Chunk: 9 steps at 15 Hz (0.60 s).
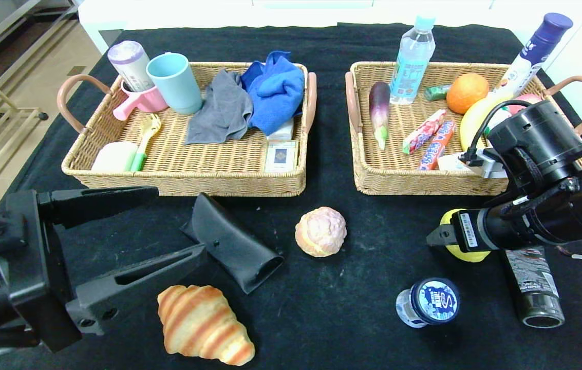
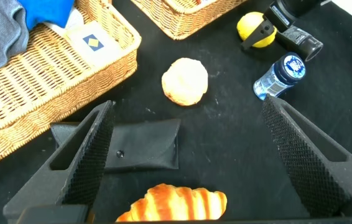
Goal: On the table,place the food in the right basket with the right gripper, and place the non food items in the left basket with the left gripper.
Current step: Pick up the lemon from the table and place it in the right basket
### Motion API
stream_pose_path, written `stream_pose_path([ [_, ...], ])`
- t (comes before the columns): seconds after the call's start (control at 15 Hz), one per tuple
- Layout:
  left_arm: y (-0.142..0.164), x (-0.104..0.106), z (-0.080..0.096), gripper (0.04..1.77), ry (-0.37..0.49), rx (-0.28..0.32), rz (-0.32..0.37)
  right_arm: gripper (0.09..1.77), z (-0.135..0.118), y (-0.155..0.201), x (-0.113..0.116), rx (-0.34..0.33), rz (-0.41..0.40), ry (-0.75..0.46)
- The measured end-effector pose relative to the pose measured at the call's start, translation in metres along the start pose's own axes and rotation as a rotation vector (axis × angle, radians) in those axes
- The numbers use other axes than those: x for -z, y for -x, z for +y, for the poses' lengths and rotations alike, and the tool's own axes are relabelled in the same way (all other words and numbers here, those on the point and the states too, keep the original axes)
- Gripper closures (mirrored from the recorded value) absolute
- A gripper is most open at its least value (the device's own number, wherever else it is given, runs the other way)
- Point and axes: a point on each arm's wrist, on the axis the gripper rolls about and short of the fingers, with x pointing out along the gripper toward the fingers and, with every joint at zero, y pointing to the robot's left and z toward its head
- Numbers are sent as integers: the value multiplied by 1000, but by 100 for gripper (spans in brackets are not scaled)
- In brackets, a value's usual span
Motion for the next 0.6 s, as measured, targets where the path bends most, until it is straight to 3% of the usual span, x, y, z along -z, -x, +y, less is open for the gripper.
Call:
stream_pose_path([
  [0.13,1,0,0,9,-5,0,-3,24,0,-1,0,1,4,2],
  [0.33,1,0,0,9,-8,0,-3,72,0,-2,0,4,6,3],
  [0.6,2,1,-1,9,-9,0,-2,82,1,-3,0,4,8,4],
])
